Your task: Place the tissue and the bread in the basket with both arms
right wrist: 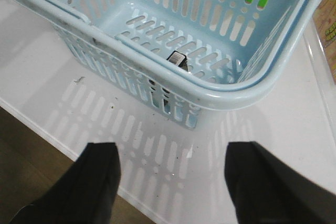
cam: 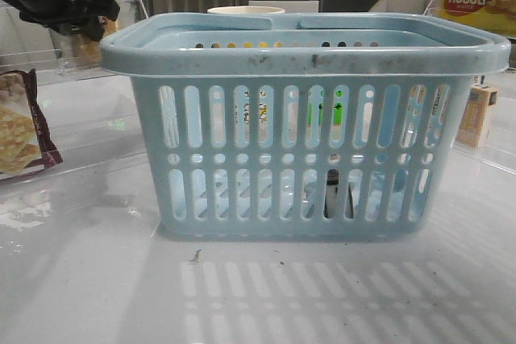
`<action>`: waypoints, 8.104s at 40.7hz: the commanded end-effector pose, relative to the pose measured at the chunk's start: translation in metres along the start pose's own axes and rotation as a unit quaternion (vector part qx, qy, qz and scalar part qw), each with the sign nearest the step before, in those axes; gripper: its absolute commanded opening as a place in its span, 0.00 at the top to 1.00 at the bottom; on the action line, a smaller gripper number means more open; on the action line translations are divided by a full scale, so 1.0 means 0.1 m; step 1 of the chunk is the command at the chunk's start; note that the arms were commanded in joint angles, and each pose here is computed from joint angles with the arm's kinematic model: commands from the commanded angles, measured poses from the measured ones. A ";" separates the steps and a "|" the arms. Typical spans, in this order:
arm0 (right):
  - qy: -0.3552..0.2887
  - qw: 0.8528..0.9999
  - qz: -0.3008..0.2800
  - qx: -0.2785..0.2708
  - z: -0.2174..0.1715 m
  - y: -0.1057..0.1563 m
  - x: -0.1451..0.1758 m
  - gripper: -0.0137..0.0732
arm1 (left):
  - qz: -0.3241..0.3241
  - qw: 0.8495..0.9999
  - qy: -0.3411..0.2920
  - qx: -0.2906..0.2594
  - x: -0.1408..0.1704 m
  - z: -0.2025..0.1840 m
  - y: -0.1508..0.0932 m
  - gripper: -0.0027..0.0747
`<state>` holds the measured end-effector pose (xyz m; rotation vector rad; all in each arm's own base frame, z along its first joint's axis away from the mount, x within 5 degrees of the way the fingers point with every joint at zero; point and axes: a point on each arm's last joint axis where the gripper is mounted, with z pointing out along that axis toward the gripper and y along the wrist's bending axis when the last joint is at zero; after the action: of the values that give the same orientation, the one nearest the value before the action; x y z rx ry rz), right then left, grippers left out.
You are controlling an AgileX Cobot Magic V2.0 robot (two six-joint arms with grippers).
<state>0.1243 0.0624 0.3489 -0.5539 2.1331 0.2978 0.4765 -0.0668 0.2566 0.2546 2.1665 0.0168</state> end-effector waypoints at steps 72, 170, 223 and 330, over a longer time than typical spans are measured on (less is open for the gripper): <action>-0.047 0.999 -0.001 0.010 -0.07 -0.02 -0.12 0.22 | 0.157 0.957 -0.024 0.242 -0.03 -1.97 -1.98 0.39; -0.019 1.000 -0.006 0.011 -0.06 -0.02 -0.08 0.78 | 0.125 0.951 -0.123 0.254 1.33 -3.69 -0.70 0.85; -0.019 1.000 -0.006 0.011 -0.06 -0.02 -0.07 0.78 | -0.049 0.927 -0.369 -0.043 2.78 -3.27 -0.17 0.85; -0.382 0.886 0.021 0.262 0.02 -0.21 1.61 0.78 | -0.049 0.928 -0.367 -0.042 2.78 -3.26 -0.17 0.85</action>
<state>0.0564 -0.0001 0.2059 -0.0350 1.4815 -0.0411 0.0560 -0.0048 0.2073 0.0986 1.5247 -0.0309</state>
